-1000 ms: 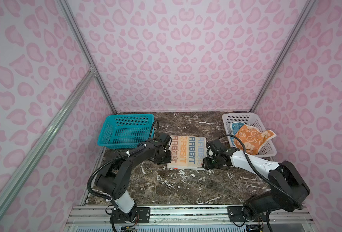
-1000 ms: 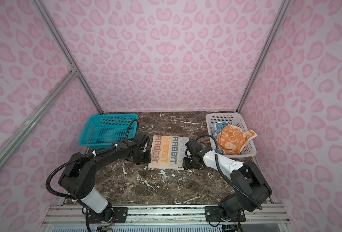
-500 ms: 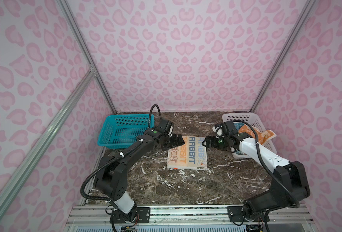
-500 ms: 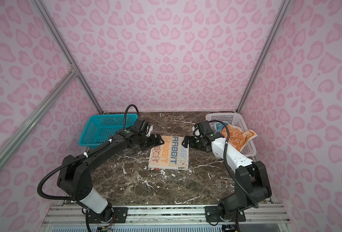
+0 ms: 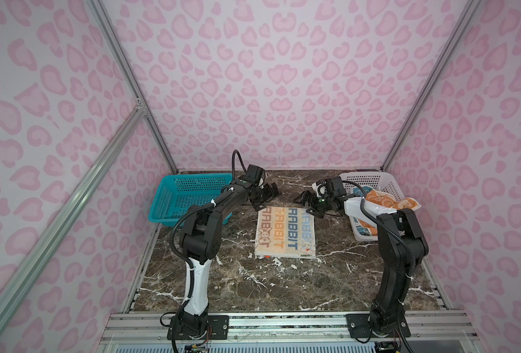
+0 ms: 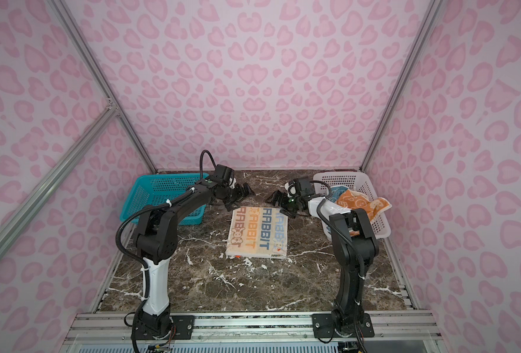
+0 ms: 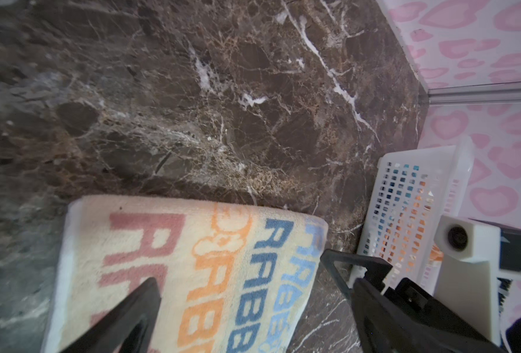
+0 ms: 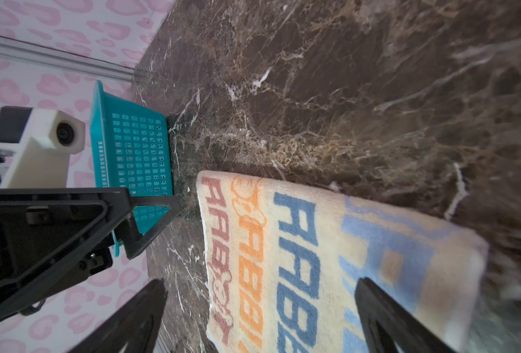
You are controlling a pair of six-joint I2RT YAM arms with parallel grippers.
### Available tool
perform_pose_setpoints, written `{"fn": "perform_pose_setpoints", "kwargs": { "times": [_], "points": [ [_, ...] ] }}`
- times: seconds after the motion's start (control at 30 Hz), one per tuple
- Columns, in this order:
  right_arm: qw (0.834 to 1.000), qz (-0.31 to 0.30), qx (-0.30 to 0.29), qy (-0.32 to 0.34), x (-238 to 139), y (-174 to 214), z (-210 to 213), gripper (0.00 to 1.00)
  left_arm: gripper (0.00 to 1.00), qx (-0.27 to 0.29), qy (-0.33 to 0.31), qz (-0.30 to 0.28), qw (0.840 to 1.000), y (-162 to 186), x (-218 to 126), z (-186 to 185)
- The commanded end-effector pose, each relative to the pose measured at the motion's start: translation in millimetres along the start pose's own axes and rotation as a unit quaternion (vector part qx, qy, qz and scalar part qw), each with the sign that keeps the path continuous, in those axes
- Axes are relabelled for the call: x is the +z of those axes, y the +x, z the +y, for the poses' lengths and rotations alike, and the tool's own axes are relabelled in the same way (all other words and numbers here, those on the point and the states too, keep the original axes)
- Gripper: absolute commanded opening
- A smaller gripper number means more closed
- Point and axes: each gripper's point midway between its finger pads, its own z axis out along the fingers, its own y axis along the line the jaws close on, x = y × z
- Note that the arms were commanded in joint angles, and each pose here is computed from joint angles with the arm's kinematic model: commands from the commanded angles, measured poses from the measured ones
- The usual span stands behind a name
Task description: Fold and stack the towels
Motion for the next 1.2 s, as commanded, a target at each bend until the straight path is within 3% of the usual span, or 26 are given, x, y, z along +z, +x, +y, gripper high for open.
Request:
{"fn": "perform_pose_setpoints", "kwargs": {
  "times": [0.0, 0.27, 0.43, 0.67, 0.9, 1.17],
  "points": [
    [1.000, -0.003, 0.002, -0.019, 11, -8, -2, 0.98, 0.98, -0.006, -0.017, -0.006, 1.000, -8, 16, 12],
    [1.000, 0.020, 0.016, 0.008, 20, -7, -51, 0.98, 0.98, -0.004, -0.059, 0.020, 0.998, 7, 44, 55],
    [0.999, 0.023, 0.000, 0.036, 11, -13, -72, 0.98, 0.98, -0.003, -0.084, 0.022, 0.996, 13, 43, 77],
    [0.996, 0.011, -0.057, 0.063, -17, -32, -53, 0.98, 0.98, 0.010, -0.061, 0.002, 0.998, 14, 19, 58],
    [0.967, 0.052, -0.144, 0.202, -25, -30, -68, 0.98, 0.98, 0.057, -0.030, -0.031, 0.997, -5, -8, 19],
    [0.940, 0.089, -0.192, 0.269, -12, -29, -89, 0.73, 0.98, 0.092, -0.037, -0.034, 0.995, -9, -17, 12]
  ]
}}
